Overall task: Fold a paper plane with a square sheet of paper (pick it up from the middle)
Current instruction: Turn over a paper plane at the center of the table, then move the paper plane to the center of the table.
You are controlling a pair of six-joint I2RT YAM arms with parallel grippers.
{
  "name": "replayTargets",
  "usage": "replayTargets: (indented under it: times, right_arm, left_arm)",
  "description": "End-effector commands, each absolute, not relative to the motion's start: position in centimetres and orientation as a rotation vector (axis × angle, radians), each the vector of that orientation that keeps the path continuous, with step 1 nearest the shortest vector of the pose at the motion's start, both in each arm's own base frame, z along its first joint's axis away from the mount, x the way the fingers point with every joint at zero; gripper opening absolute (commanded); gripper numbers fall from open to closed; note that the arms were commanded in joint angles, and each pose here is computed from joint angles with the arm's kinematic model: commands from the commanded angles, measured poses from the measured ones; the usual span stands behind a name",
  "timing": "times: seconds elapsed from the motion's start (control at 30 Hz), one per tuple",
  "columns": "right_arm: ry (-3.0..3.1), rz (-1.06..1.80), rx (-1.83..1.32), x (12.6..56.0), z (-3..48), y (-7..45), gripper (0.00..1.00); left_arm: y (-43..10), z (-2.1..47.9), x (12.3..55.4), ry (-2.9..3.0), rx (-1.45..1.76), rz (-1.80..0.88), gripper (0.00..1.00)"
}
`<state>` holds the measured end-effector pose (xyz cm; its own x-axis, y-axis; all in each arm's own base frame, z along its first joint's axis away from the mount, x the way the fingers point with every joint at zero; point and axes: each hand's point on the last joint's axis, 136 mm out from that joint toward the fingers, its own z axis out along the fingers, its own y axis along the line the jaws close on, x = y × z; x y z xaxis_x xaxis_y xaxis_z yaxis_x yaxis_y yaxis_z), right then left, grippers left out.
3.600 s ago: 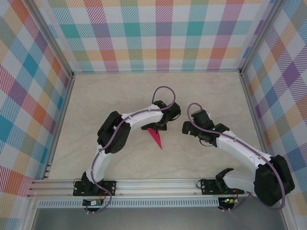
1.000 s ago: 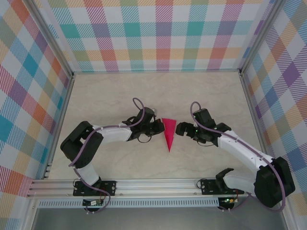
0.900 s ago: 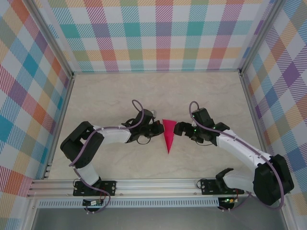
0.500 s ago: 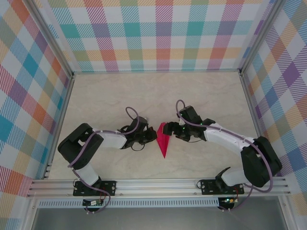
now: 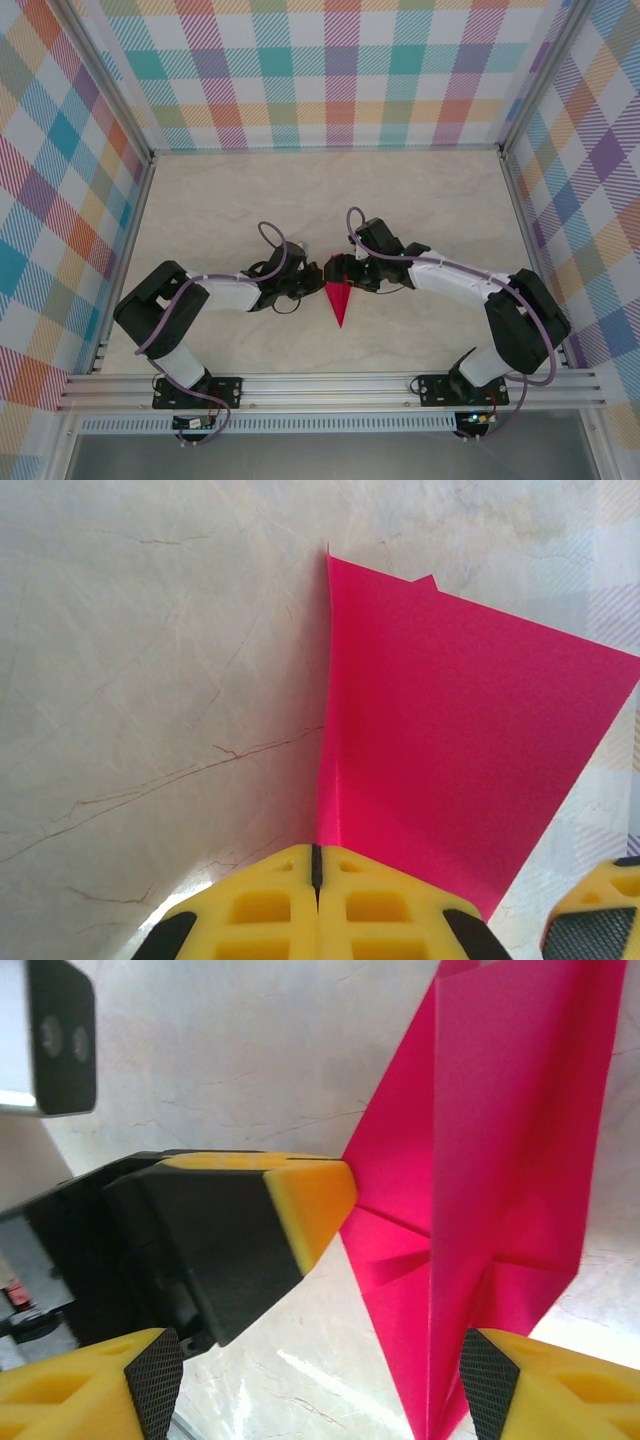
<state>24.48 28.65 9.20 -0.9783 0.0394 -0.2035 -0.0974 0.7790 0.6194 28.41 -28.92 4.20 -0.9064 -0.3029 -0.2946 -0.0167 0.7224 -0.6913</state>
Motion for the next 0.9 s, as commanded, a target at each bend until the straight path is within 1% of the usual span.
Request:
replayTargets:
  times: [0.0, 0.3, 0.47, 0.57, 0.67, 0.87]
  right_arm:
    - [2.748, 0.945, -0.062, 25.0, 9.5, 28.7, 0.75]
    - [2.814, 0.895, -0.048, 25.0, 7.0, 28.6, 0.77]
    - [2.854, 0.814, -0.004, 24.6, 5.2, 27.5, 0.76]
    - [2.862, 0.818, -0.01, 24.2, 4.8, 27.3, 0.76]
    - [2.863, 0.859, -0.033, 23.7, 4.8, 27.5, 0.74]
    - [2.872, 0.868, -0.068, 22.7, 4.8, 27.5, 0.65]
  left_arm:
    - [-28.7, 4.3, 28.7, 2.533, -0.254, -0.996, 0.0]
    - [-28.1, 3.5, 28.6, 2.551, -0.279, -0.959, 0.0]
    - [-27.9, 3.4, 28.4, 2.551, -0.293, -0.958, 0.0]
    - [-27.7, 3.3, 28.3, 2.552, -0.293, -0.953, 0.0]
    - [-27.7, 3.2, 28.3, 2.556, -0.294, -0.949, 0.0]
    - [-27.7, 3.2, 28.4, 2.552, -0.299, -0.949, 0.0]
